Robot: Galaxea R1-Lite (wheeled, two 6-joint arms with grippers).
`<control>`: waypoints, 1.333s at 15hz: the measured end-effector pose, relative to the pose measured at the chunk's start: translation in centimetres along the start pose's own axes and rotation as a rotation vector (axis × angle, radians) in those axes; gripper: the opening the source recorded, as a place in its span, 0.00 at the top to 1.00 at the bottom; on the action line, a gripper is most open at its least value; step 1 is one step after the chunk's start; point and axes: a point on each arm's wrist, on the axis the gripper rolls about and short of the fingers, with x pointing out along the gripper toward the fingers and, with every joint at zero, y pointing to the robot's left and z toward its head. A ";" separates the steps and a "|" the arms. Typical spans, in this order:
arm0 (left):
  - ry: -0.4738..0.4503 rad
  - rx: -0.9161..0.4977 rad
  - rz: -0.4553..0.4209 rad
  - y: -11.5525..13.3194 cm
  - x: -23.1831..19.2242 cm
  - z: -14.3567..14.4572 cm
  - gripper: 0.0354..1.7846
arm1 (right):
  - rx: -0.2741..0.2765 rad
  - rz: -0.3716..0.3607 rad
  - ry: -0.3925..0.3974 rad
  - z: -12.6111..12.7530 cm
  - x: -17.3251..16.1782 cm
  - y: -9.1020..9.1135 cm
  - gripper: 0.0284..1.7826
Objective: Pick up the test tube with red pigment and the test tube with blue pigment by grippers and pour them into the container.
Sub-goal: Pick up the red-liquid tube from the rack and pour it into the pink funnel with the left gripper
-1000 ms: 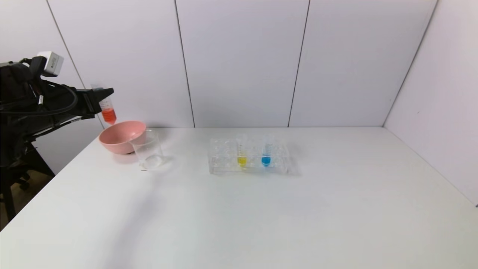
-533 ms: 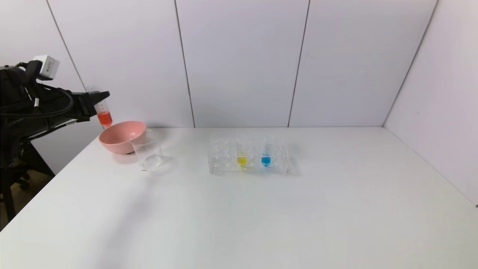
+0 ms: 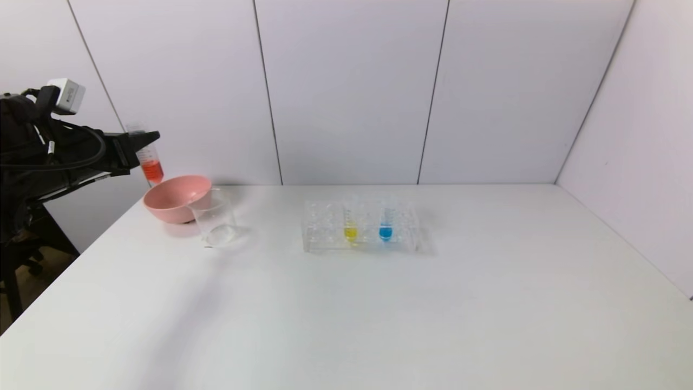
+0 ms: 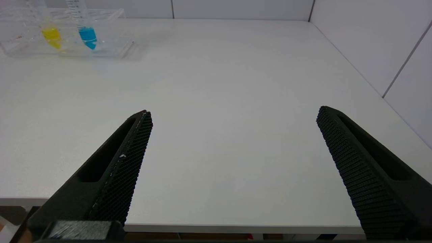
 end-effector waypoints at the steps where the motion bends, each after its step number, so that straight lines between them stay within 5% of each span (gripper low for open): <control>1: -0.002 0.001 -0.003 -0.1 0.0 0.1 0.76 | 0.000 0.000 0.000 0.0 0.0 0.0 0.00; 12: 0.022 0.076 -0.008 -0.5 -0.4 0.0 0.76 | 0.000 0.000 0.000 0.0 0.0 0.0 0.00; 20: 0.083 0.158 -0.089 0.6 0.1 -1.4 0.76 | 0.000 0.000 0.000 0.0 0.0 0.0 0.00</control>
